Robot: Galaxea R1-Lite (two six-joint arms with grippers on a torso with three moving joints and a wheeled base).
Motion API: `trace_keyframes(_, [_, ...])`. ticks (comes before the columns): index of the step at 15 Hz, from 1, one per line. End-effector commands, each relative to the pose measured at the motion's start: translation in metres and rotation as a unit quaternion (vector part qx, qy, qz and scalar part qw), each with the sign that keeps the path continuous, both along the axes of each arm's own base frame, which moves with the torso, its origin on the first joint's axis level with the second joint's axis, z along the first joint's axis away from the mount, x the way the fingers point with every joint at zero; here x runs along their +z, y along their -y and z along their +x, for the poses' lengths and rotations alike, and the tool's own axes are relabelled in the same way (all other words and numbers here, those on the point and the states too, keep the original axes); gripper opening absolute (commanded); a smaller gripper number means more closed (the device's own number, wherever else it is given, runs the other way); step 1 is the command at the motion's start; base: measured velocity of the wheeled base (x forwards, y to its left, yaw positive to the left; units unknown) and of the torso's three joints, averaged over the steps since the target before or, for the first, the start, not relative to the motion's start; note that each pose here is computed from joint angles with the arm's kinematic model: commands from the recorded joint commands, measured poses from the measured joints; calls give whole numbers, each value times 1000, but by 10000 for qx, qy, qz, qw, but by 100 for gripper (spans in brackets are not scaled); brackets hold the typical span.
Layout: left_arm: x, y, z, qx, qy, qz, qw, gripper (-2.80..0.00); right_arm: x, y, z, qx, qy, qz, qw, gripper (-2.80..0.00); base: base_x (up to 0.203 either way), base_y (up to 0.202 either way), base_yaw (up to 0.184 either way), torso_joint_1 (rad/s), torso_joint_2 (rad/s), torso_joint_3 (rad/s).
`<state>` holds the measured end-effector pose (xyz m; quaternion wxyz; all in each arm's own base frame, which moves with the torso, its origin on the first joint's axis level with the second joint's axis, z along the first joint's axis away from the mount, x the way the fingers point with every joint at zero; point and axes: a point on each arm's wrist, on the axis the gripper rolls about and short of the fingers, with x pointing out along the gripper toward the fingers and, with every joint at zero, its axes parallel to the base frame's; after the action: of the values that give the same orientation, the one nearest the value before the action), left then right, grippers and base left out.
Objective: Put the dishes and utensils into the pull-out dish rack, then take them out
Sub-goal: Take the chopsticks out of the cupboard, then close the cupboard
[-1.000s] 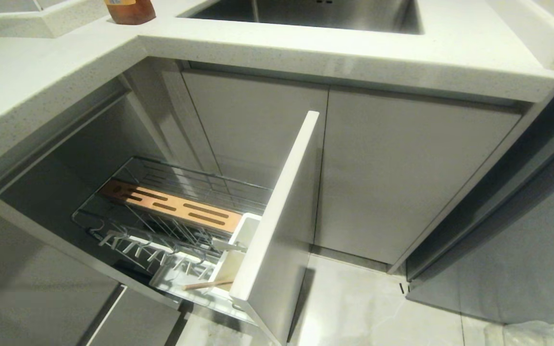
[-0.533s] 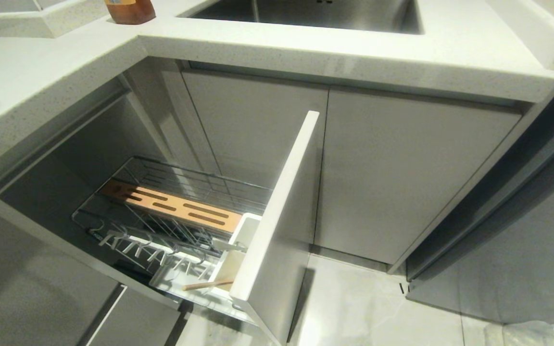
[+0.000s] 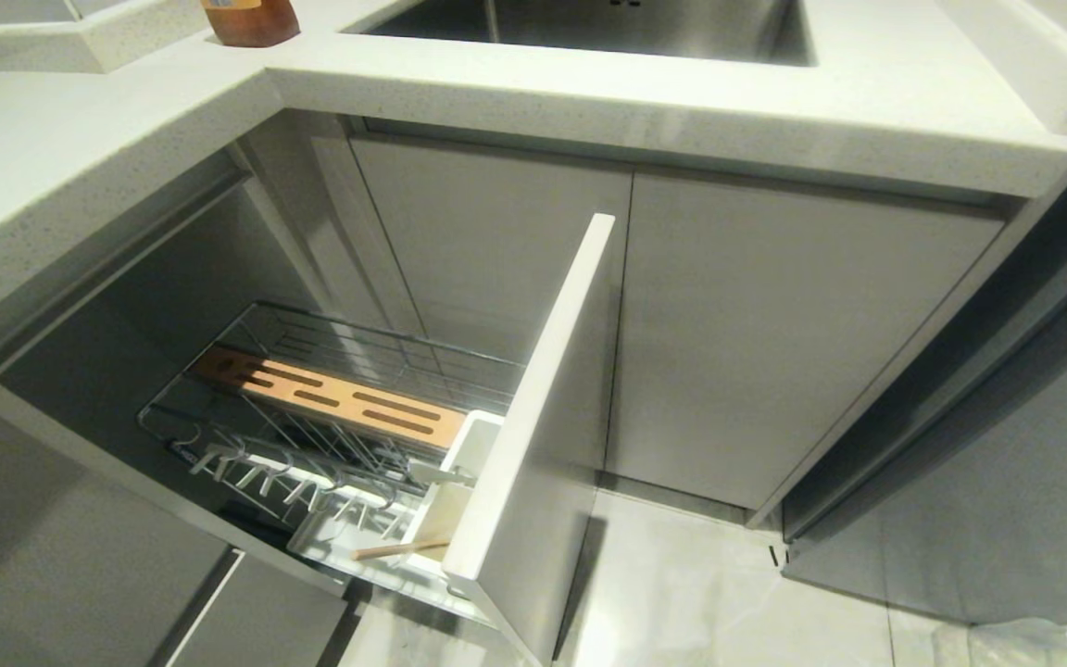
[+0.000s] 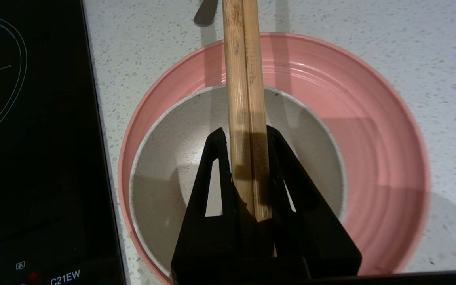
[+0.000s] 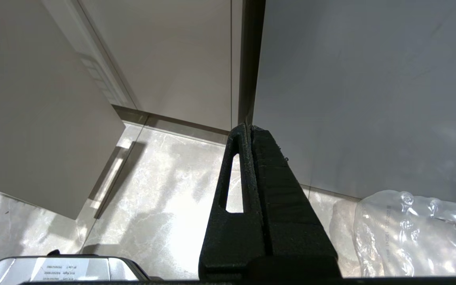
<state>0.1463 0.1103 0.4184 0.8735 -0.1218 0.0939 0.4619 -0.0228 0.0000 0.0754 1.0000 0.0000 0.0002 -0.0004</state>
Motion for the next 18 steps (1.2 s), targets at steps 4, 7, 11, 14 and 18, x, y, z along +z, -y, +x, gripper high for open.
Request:
trace_keyframes(4, [-7, -8, 7, 84, -224, -97, 9997, -280, 0, 0, 0, 4, -2, 0, 10000, -280, 0, 0, 0, 0, 0, 0])
trace_keyframes(7, [-11, -9, 8, 87, -440, -146, 9989, -280, 0, 0, 0, -1, 1, 0, 10000, -280, 0, 0, 0, 0, 0, 0])
trace_keyframes(11, [-11, -11, 7, 144, -445, -139, 9988, -280, 0, 0, 0, -3, -5, 0, 10000, -280, 0, 0, 0, 0, 0, 0])
trace_keyframes(14, [-11, -11, 7, 153, -449, -140, 9988, -280, 0, 0, 0, -3, -6, 0, 10000, -280, 0, 0, 0, 0, 0, 0])
trace_keyframes(18, [-10, -11, 7, 154, -420, -120, 9989, -280, 0, 0, 0, -2, 0, 0, 10000, -280, 0, 0, 0, 0, 0, 0])
